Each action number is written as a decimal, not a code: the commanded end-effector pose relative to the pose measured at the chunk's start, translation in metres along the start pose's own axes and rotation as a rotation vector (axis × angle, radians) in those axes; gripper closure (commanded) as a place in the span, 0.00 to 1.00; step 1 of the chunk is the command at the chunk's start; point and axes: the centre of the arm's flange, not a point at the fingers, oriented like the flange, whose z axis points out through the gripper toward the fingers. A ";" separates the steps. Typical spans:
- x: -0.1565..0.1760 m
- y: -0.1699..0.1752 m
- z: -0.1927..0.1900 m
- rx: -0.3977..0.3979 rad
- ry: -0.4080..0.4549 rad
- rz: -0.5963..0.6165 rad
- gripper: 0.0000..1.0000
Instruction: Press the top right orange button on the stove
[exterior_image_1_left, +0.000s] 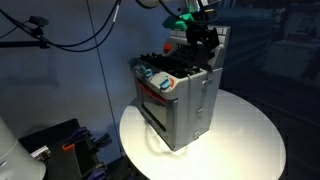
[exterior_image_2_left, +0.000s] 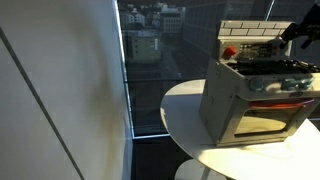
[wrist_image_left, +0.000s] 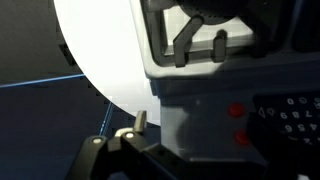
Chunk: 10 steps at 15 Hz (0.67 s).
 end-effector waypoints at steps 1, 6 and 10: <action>0.010 0.001 0.000 0.021 0.018 0.003 0.00; 0.011 0.002 0.000 0.026 0.030 0.004 0.00; 0.013 0.002 0.001 0.029 0.032 0.006 0.00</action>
